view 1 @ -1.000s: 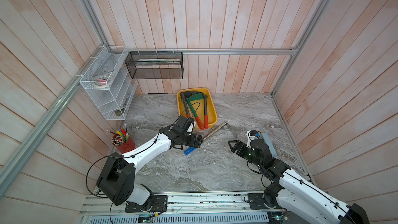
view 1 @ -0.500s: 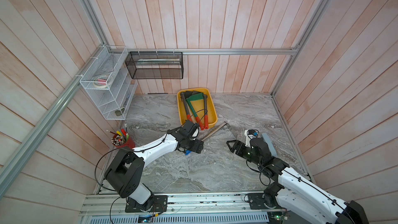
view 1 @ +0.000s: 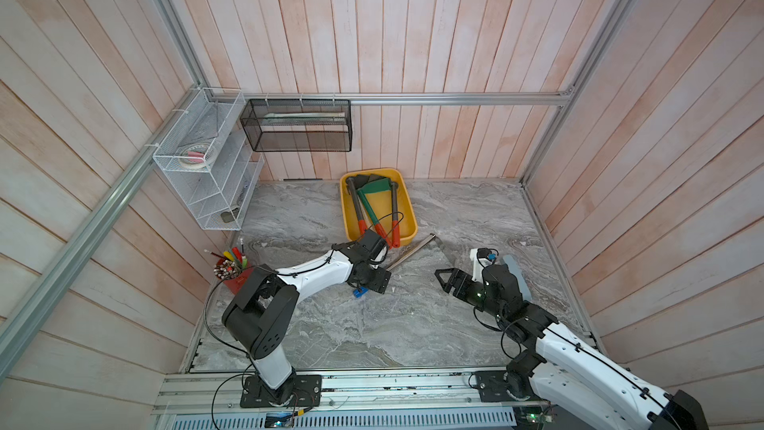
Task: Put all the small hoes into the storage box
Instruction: Pick up the hoe from the center of the board.
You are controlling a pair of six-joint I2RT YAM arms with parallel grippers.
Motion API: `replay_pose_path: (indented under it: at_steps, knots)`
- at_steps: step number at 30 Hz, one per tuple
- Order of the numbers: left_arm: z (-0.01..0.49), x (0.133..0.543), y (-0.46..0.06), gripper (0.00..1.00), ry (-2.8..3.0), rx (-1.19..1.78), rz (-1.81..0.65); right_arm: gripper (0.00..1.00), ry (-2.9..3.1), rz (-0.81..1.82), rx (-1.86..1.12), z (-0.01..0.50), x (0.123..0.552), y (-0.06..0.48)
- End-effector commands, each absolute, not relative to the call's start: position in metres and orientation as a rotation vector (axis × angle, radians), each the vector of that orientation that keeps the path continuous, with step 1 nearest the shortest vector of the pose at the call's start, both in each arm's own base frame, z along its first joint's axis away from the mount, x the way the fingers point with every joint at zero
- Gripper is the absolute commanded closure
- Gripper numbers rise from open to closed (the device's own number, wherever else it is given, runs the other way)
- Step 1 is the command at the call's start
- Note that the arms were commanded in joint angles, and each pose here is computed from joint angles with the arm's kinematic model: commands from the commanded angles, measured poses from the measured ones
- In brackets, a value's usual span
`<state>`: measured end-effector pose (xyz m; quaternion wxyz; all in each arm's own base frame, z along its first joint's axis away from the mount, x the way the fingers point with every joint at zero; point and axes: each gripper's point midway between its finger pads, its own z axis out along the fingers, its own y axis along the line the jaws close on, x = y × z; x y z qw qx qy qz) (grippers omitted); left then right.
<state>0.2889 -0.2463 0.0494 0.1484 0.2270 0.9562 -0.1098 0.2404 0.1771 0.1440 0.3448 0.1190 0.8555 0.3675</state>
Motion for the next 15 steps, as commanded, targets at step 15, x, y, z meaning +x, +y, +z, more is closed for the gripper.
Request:
replay_pose_path:
  at_steps: [15]
  knots:
    - [0.027, 0.287, -0.237, 0.29, 2.750, 0.754, -0.036, 0.16, 2.197, 0.986, 0.304, 0.149, 0.241, 0.178]
